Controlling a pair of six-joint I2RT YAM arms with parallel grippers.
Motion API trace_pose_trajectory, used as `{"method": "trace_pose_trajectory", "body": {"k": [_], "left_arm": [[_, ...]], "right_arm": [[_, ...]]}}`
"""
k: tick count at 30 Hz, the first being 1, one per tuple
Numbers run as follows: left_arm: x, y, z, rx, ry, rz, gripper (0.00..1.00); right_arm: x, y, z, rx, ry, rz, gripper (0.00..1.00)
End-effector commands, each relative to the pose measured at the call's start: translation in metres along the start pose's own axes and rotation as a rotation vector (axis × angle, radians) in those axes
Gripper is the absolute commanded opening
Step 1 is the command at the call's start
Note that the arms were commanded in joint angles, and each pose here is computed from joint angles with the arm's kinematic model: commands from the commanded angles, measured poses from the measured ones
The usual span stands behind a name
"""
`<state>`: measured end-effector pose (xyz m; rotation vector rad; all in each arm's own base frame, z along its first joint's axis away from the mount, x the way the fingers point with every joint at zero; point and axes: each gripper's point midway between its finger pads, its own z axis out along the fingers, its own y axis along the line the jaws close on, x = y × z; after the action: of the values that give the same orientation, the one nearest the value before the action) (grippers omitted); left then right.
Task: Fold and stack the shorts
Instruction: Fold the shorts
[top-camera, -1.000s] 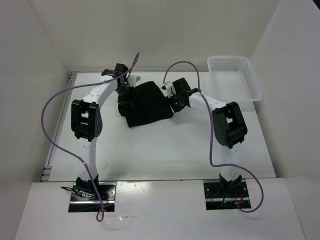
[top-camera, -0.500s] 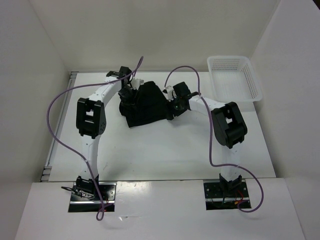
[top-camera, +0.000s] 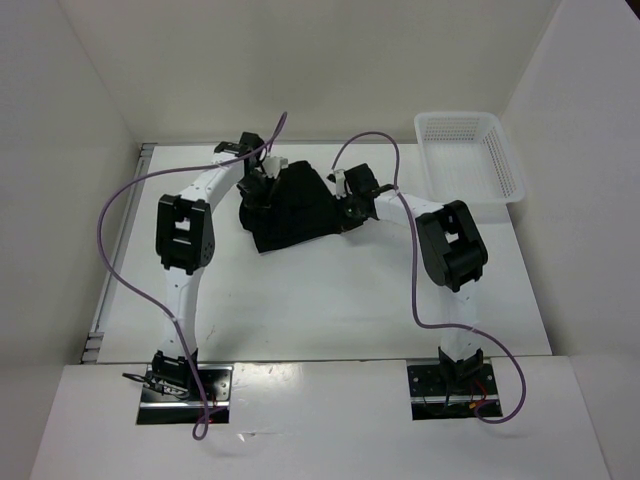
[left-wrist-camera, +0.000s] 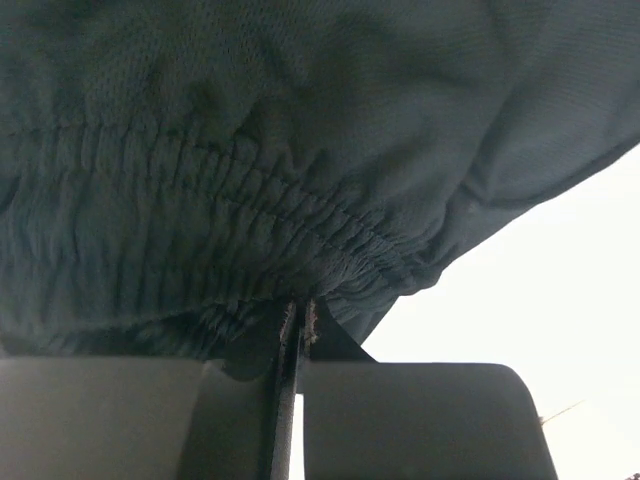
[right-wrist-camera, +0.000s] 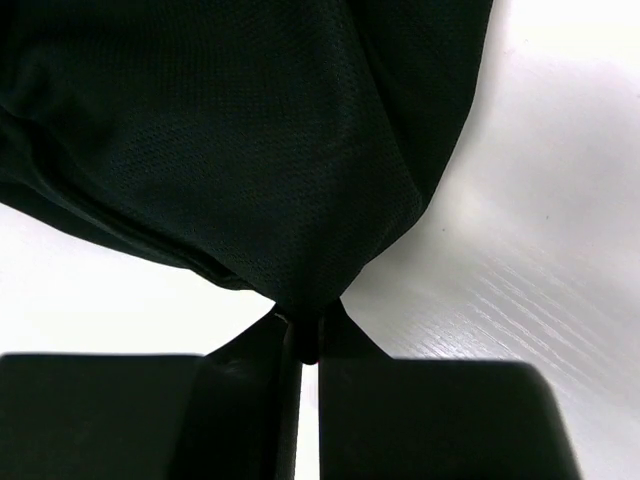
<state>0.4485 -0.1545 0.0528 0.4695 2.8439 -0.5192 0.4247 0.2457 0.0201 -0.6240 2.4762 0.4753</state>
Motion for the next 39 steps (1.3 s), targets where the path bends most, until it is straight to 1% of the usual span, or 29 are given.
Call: {"method": "trace_pose_trajectory", "body": {"k": [1, 2, 4, 6, 9, 10, 12, 15, 17, 18, 21, 22, 23, 24, 25, 26, 27, 28, 31, 33, 34, 36, 37, 39], "left_arm": [[-0.037, -0.012, -0.068, 0.028, -0.189, 0.037, 0.00], [-0.039, -0.014, -0.091, 0.051, -0.223, 0.032, 0.00], [-0.037, -0.017, -0.118, 0.063, -0.265, 0.029, 0.00], [-0.031, -0.006, -0.129, 0.052, -0.270, -0.001, 0.00], [-0.008, 0.020, -0.118, 0.035, -0.215, -0.077, 0.00], [0.007, 0.022, -0.102, 0.046, -0.153, -0.104, 0.00], [0.024, 0.031, -0.084, 0.053, -0.089, -0.144, 0.00], [0.044, 0.041, -0.054, 0.044, -0.018, -0.174, 0.05], [0.043, 0.053, -0.049, 0.014, -0.035, -0.176, 0.06], [0.042, 0.066, -0.044, -0.023, -0.049, -0.181, 0.06], [0.036, 0.081, -0.050, -0.046, -0.071, -0.200, 0.16], [0.034, 0.087, -0.049, -0.048, -0.075, -0.208, 0.19], [0.031, 0.091, -0.053, -0.053, -0.089, -0.212, 0.23], [0.031, 0.091, -0.053, -0.053, -0.090, -0.212, 0.25], [0.031, 0.091, -0.053, -0.053, -0.090, -0.212, 0.27], [0.029, 0.090, -0.057, -0.055, -0.098, -0.209, 0.30], [0.034, 0.090, -0.054, -0.052, -0.086, -0.214, 0.34], [0.032, 0.088, -0.058, -0.055, -0.097, -0.209, 0.36], [0.035, 0.086, -0.062, -0.054, -0.092, -0.211, 0.40], [0.031, 0.077, -0.076, -0.036, -0.123, -0.199, 0.43], [0.029, 0.074, -0.080, -0.026, -0.135, -0.194, 0.43], [0.028, 0.056, -0.085, 0.028, -0.144, -0.177, 0.47], [0.027, 0.052, -0.083, 0.031, -0.140, -0.168, 0.47], [0.031, 0.038, -0.077, 0.043, -0.118, -0.144, 0.47]], "right_arm": [[-0.010, -0.007, -0.001, 0.033, -0.029, 0.017, 0.00], [-0.010, -0.005, -0.006, 0.033, -0.029, 0.017, 0.00], [-0.012, 0.000, -0.011, 0.010, -0.038, 0.015, 0.00], [-0.017, 0.004, -0.019, -0.006, -0.049, 0.012, 0.00], [-0.016, 0.013, -0.017, -0.017, -0.045, -0.013, 0.00], [-0.016, 0.018, -0.016, -0.023, -0.043, -0.031, 0.00], [-0.015, 0.023, -0.015, -0.029, -0.041, -0.039, 0.00], [-0.011, 0.035, -0.017, -0.051, -0.029, -0.054, 0.00], [-0.001, 0.039, -0.017, -0.056, -0.011, -0.067, 0.00], [-0.004, 0.042, -0.024, -0.065, -0.025, -0.080, 0.00], [0.010, 0.053, -0.029, -0.088, 0.001, -0.113, 0.00], [0.009, 0.055, -0.036, -0.099, -0.010, -0.132, 0.04], [0.014, 0.061, -0.039, -0.132, -0.001, -0.141, 0.15], [0.023, 0.065, -0.043, -0.161, 0.026, -0.153, 0.47], [0.025, 0.071, -0.051, -0.195, 0.027, -0.179, 0.55], [0.026, 0.082, -0.058, -0.265, 0.025, -0.220, 0.61], [0.028, 0.084, -0.064, -0.292, 0.029, -0.210, 0.66], [0.027, 0.087, -0.075, -0.321, 0.016, -0.214, 0.71], [0.019, 0.081, -0.096, -0.397, -0.018, -0.128, 0.74], [0.014, 0.071, -0.103, -0.405, -0.042, -0.062, 0.75], [0.006, 0.070, -0.102, -0.393, -0.067, -0.054, 0.75], [0.001, 0.060, -0.098, -0.344, -0.085, 0.004, 0.75], [-0.006, 0.058, -0.097, -0.327, -0.112, 0.007, 0.75], [-0.012, 0.049, -0.093, -0.267, -0.121, 0.047, 0.75]]}}
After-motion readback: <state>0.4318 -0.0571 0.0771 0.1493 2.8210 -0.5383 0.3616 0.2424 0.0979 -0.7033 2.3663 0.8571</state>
